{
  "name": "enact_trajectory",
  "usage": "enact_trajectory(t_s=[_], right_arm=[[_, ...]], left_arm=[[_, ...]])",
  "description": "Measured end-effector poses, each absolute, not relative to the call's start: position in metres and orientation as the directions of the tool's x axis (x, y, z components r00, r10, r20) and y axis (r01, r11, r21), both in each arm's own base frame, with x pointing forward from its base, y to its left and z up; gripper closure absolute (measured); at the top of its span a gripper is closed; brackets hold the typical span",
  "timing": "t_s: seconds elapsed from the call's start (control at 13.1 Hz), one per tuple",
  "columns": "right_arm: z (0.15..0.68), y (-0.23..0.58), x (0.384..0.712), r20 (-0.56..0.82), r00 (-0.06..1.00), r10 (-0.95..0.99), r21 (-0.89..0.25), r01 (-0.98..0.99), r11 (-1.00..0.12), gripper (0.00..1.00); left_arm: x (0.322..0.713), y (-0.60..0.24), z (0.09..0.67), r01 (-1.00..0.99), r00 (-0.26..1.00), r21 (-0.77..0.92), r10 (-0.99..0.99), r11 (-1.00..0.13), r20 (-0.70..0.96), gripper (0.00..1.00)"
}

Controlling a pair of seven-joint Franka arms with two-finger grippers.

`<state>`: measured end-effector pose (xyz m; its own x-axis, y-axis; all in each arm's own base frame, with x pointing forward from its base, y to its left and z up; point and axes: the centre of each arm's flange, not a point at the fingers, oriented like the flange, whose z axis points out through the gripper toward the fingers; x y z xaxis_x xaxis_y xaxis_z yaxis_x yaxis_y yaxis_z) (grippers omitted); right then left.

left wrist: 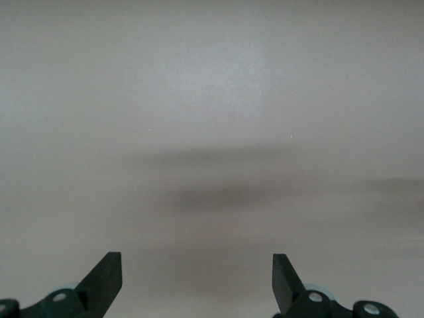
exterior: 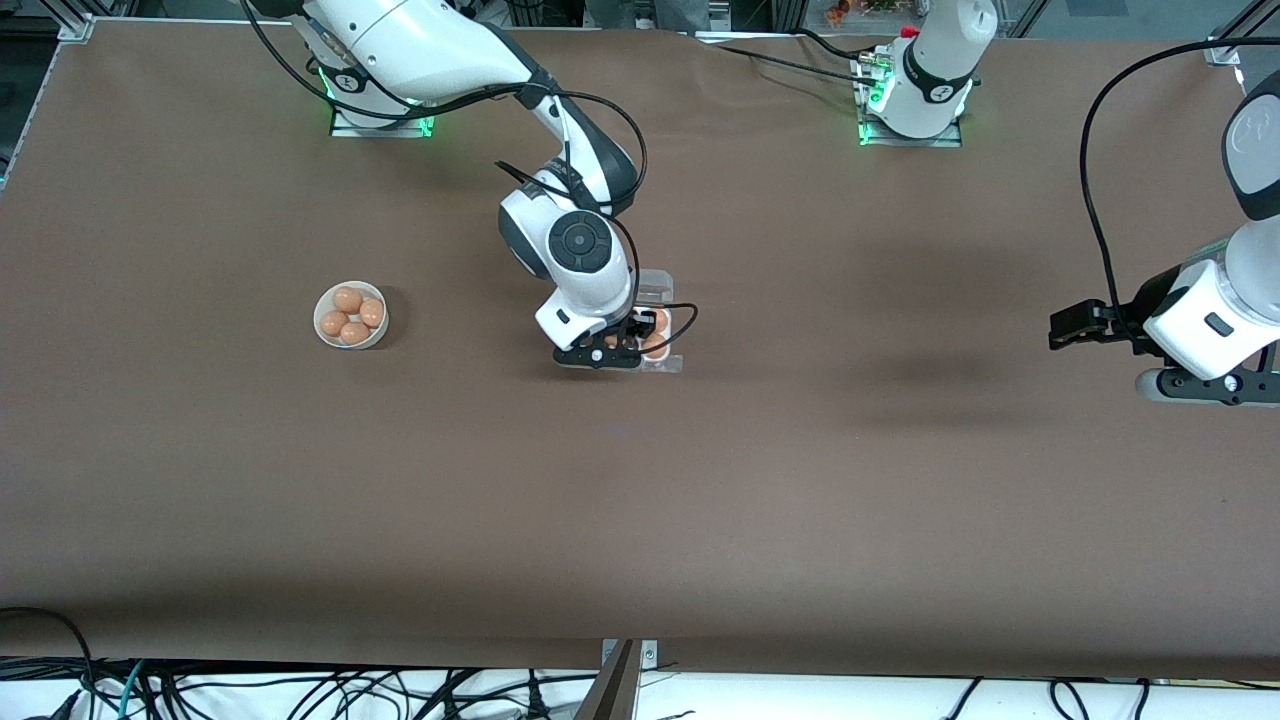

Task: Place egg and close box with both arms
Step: 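Lower the egg into the empty carton slot and open the right gripper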

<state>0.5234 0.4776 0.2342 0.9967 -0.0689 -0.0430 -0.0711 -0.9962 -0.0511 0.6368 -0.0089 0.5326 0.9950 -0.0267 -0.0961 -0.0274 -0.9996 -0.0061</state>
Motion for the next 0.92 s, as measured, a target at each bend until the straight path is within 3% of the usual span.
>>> enact_trajectory(t_s=[0.31,0.69,0.92], right_arm=[[0.234,0.479,0.524,-0.041,0.997,-0.069,-0.053,-0.071,-0.996,0.52],[0.235,0.477,0.53,-0.034,0.997,-0.074,-0.056,-0.076,-0.996,0.06],[0.241,0.457,0.552,-0.017,0.998,-0.061,-0.055,-0.062,-0.997,0.02]], left_arm=[[0.637,-0.009,0.533,-0.027,0.995,-0.006,-0.027,-1.0,-0.096,0.0],[0.637,-0.009,0.532,-0.027,0.995,-0.006,-0.027,-1.0,-0.096,0.0],[0.637,-0.014,0.532,-0.026,0.995,0.028,-0.028,-0.999,-0.095,0.0]])
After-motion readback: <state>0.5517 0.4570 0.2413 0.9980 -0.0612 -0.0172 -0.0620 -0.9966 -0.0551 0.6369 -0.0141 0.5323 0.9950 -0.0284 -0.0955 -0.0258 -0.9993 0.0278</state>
